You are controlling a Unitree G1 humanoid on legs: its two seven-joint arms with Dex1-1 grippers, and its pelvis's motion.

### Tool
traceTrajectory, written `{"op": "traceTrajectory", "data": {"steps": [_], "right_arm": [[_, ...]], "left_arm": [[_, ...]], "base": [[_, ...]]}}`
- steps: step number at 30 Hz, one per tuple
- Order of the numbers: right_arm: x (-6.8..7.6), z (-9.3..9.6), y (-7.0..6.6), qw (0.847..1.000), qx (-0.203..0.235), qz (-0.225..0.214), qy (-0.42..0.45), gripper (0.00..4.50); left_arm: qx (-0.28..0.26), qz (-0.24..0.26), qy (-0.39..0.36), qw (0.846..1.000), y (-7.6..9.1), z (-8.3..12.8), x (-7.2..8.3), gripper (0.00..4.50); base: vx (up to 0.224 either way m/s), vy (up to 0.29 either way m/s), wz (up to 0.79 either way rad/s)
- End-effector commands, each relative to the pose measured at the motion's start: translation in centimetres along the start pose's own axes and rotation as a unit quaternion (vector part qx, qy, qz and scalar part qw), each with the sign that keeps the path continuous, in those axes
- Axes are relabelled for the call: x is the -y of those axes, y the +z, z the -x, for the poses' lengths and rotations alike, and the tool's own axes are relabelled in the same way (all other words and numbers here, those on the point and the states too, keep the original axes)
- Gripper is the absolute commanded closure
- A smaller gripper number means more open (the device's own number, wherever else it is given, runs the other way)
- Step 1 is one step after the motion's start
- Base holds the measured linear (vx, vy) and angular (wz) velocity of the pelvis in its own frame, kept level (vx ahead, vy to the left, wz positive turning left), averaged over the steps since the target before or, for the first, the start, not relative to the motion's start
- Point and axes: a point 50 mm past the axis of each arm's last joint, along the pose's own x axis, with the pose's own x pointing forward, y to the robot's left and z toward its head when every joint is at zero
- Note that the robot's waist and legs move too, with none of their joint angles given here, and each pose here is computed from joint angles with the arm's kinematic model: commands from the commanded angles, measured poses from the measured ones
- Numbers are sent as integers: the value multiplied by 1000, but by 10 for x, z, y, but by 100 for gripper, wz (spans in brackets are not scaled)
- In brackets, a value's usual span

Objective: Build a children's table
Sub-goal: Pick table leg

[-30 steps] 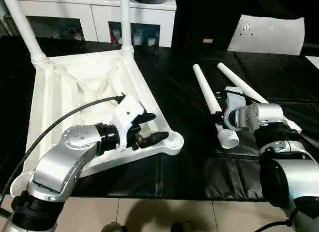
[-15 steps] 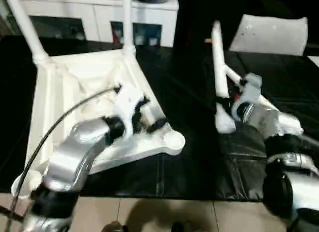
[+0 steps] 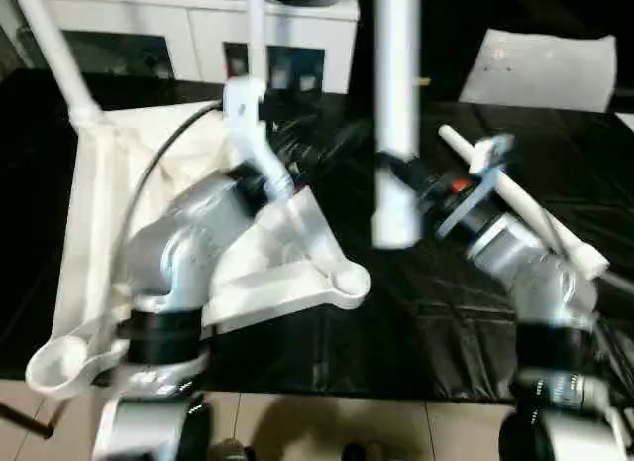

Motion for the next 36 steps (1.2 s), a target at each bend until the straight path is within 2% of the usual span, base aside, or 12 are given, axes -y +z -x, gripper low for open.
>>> {"op": "traceTrajectory", "data": {"steps": [1,6,7,9,10,12,17,20,23,24,29,36], "right_arm": [[-15,-4,1,999,-2,8,45,264],[-23,-5,-6,997,-19,8,72,264],[-23,-5,-6,997,-19,8,72,264],[-27,-6,-11,996,-34,17,75,264],[-27,-6,-12,996,-37,22,74,264],[-26,-8,-13,996,-44,58,51,264],[-24,-13,-14,992,-51,117,22,264],[-24,-18,-16,984,-57,168,0,264],[-27,-25,-23,966,-73,246,-12,264],[-28,-27,-25,963,-76,258,-14,264],[-33,-35,-32,957,-60,282,-25,264],[-33,-39,-34,951,-42,303,-38,264]], "left_arm": [[-3,27,-8,1000,-1,-4,3,0],[-5,37,-16,999,-4,-7,6,0],[-5,38,-16,999,-4,-7,6,17],[3,56,-24,998,-3,-7,7,17],[7,63,-27,998,-1,-7,8,38],[13,61,-19,998,1,-6,7,45],[20,54,12,998,1,-3,2,86],[14,49,52,997,-2,-1,-3,113],[13,47,92,995,-6,-1,-6,143],[13,46,97,994,-6,-1,-6,143],[9,26,136,990,-12,-5,-4,177],[25,34,169,985,-10,-7,-3,241]], "base": [[0,0,0],[0,0,0],[0,0,0],[0,0,0],[0,0,0],[0,0,0],[0,0,0],[0,0,0],[0,0,0],[0,0,0],[0,0,0],[0,0,0]]}}
